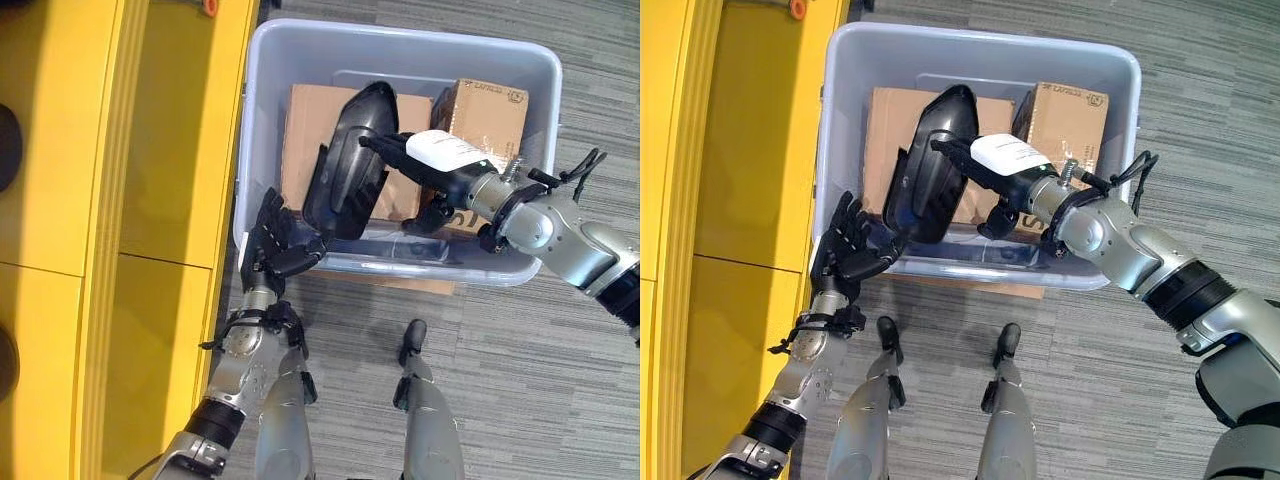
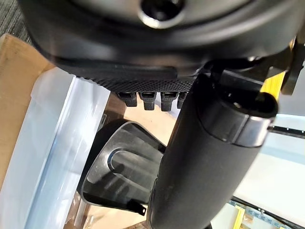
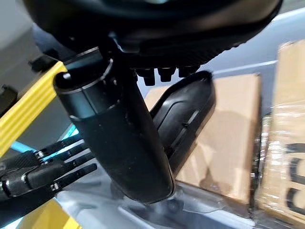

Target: Move parts from the plastic box to the shelf.

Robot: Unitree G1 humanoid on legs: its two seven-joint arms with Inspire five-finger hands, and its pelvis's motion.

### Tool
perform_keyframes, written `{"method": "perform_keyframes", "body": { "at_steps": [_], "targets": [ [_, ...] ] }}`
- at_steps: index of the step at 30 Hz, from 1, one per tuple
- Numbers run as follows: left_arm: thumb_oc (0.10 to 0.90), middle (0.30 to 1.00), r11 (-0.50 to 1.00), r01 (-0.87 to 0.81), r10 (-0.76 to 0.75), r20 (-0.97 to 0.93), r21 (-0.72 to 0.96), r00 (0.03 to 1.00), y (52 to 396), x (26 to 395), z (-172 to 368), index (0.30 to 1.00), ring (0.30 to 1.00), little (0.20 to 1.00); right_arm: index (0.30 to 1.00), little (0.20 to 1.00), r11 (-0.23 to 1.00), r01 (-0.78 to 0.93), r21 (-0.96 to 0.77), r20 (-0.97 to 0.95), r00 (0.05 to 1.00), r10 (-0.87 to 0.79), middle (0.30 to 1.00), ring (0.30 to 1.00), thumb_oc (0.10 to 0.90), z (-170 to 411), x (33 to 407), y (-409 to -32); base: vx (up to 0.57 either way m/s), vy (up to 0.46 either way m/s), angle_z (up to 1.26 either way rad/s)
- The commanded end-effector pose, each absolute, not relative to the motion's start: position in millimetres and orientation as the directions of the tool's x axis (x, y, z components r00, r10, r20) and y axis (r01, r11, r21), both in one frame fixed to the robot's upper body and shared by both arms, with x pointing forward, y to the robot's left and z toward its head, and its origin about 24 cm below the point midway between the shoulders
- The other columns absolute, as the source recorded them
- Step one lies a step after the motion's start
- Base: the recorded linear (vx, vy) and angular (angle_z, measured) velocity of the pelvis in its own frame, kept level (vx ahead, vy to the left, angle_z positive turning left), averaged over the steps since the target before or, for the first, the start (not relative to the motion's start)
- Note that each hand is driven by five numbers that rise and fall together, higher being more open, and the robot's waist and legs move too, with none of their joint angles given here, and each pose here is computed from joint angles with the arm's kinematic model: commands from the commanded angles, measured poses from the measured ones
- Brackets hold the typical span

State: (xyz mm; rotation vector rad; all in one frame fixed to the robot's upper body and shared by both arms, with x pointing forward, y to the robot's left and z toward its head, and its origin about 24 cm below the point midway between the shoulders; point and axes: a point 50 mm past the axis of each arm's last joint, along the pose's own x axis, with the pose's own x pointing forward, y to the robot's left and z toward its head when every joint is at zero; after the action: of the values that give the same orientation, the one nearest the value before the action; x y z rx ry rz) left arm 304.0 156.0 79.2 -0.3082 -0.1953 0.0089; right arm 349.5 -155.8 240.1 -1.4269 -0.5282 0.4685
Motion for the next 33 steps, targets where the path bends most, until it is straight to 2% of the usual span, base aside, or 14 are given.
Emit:
{"method": "perform_keyframes", "body": {
  "at_steps": [1,11,18,27,33],
  "targets": [
    [0.900,1.000,0.956,0.005,0.070,0.245,-0.292,0.967,169.3,300.6,89.3,1.000,1.000,1.000,1.000,1.000,0.046,0.251,-0.967,0.210,0.680,0.703,1.000,1.000,0.900,303.3,331.3,-133.8,-0.02,-0.031,0.11],
    [0.900,1.000,0.950,0.038,0.049,0.268,-0.309,0.962,160.2,300.3,96.6,1.000,1.000,1.000,1.000,1.000,0.003,0.312,-0.950,0.226,0.683,0.695,1.000,1.000,0.900,314.3,335.8,-127.2,-0.01,-0.031,0.07],
    [0.900,1.000,0.950,0.017,0.072,0.272,-0.311,0.960,165.9,298.0,97.1,1.000,1.000,1.000,1.000,1.000,-0.074,0.331,-0.941,0.195,0.707,0.680,1.000,1.000,0.900,318.5,338.7,-129.8,0.01,-0.014,0.07],
    [0.900,1.000,0.952,0.020,0.076,0.296,-0.307,0.952,167.4,294.8,101.4,1.000,1.000,1.000,1.000,1.000,-0.268,0.394,-0.879,0.132,0.743,0.656,1.000,1.000,0.900,330.4,338.4,-140.2,0.02,-0.006,0.06],
    [0.900,1.000,0.952,0.029,0.067,0.303,-0.304,0.951,165.4,292.6,102.3,1.000,1.000,1.000,1.000,1.000,-0.344,0.412,-0.844,0.099,0.750,0.654,1.000,1.000,0.900,337.8,333.2,-141.0,0.03,0.000,0.12]
  ]
}}
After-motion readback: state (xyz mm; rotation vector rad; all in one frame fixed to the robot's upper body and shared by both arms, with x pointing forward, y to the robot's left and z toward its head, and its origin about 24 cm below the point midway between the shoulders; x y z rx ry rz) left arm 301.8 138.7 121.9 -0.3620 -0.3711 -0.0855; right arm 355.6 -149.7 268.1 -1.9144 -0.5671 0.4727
